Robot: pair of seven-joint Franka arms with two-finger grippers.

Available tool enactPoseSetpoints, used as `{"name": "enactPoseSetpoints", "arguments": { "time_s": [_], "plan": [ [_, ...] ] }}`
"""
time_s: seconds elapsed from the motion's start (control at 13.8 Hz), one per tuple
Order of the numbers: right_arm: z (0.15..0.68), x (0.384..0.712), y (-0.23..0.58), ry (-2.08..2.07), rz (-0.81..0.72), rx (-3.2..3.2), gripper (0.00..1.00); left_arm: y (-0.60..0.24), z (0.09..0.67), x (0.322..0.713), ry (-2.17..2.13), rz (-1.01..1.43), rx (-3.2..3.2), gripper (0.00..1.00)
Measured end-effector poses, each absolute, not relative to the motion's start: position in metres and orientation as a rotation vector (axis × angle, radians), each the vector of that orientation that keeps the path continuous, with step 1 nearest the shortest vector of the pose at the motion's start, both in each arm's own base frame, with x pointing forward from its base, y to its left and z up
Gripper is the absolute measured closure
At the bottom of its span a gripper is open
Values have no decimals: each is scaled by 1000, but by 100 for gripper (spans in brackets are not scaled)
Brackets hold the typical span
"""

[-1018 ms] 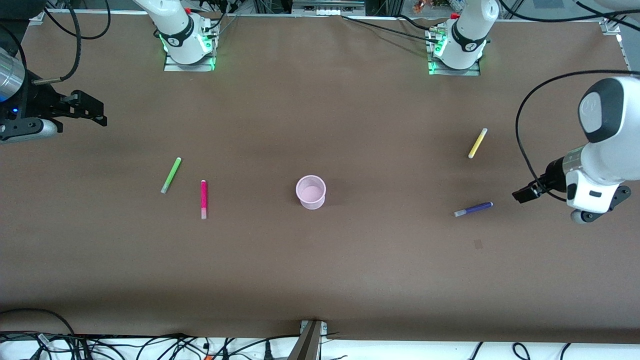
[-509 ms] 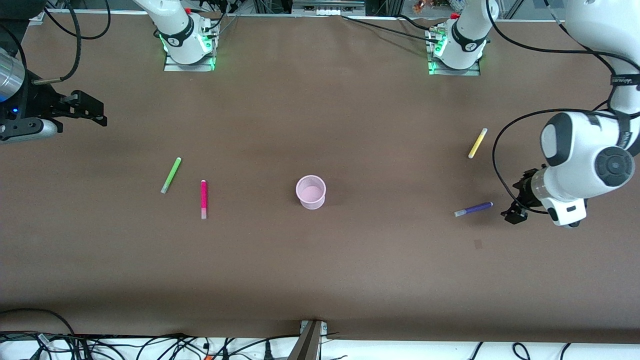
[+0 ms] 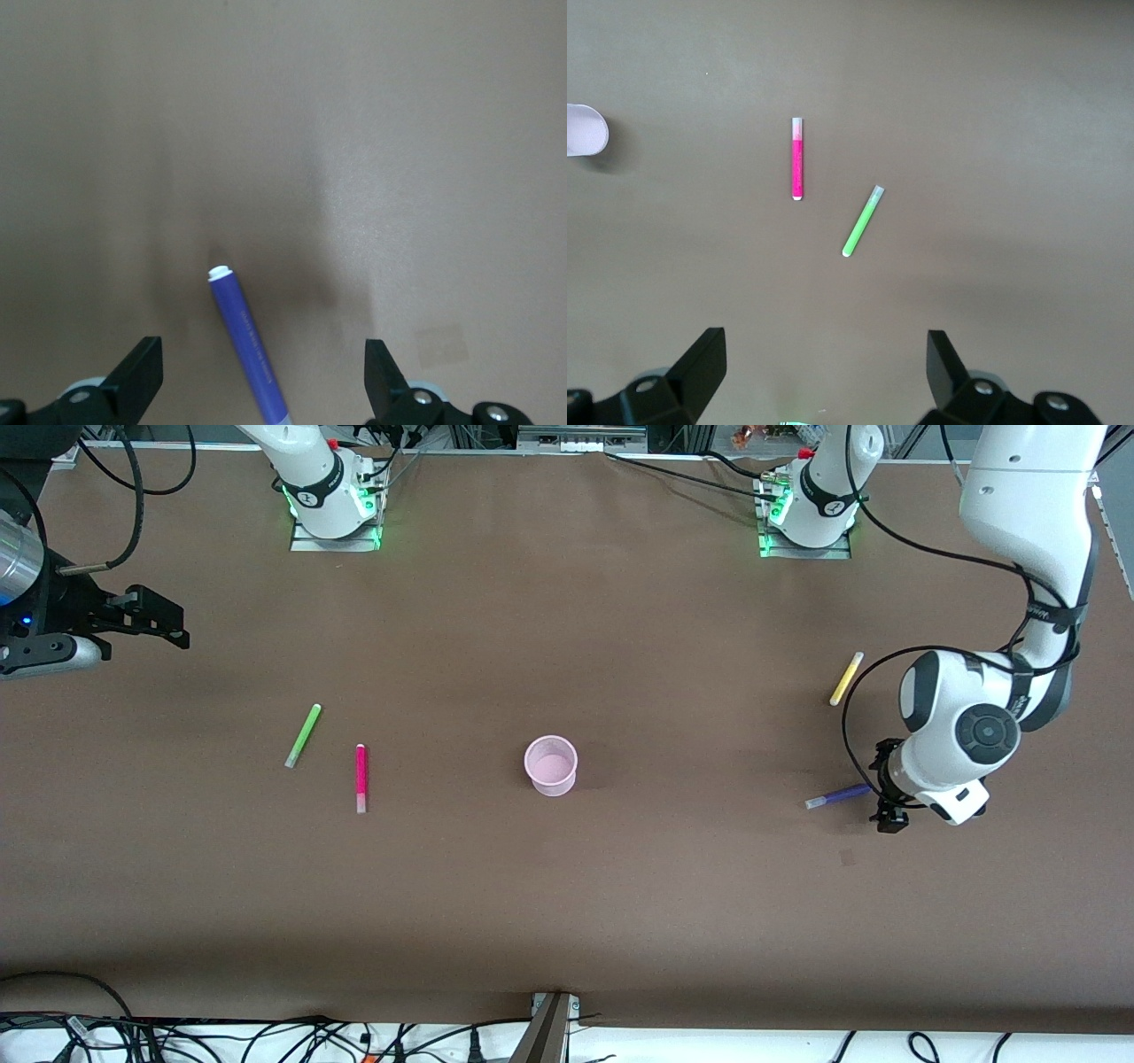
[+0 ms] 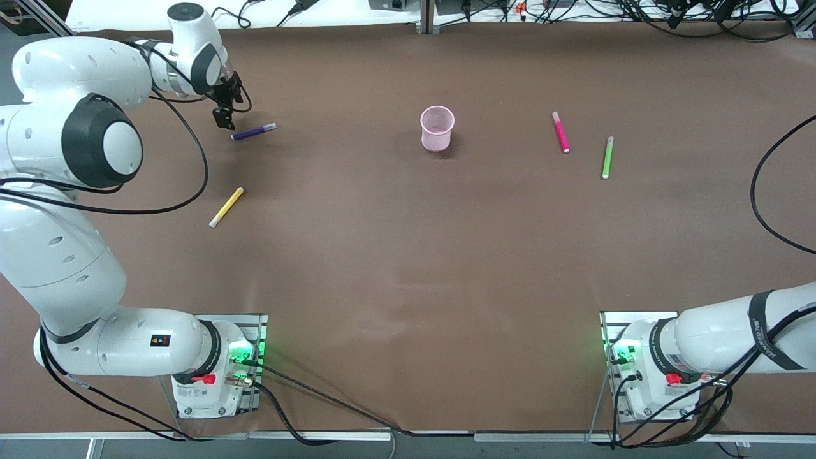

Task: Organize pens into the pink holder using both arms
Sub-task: 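Lower the left gripper onto the blue marker and close on it, then carry the blue marker toward the holder while the right gripper grasps the pink marker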

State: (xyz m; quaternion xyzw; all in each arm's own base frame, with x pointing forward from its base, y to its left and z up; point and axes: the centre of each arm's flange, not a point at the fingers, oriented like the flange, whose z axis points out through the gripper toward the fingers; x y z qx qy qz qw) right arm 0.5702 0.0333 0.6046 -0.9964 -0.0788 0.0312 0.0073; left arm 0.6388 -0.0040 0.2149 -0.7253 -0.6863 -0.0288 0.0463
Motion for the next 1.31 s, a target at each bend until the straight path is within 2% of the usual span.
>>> {"name": "enactPoseSetpoints", "arguments": {
  "time_s": [0.65, 0.8, 1.02, 1.31],
  "plan": [
    [605, 570, 33, -246, 98, -3116, 0, -7, 177, 639, -2163, -105, -2176, 0],
    [605, 570, 34, -248, 98, -3116, 0, -11, 178, 639, -2178, -106, -2162, 5],
    [605, 570, 35, -252, 99, -3115, 0, -15, 177, 639, -2185, -107, -2156, 38],
    [599, 573, 35, -252, 114, -3114, 0, -15, 177, 639, -2188, -107, -2152, 40]
  ]
}}
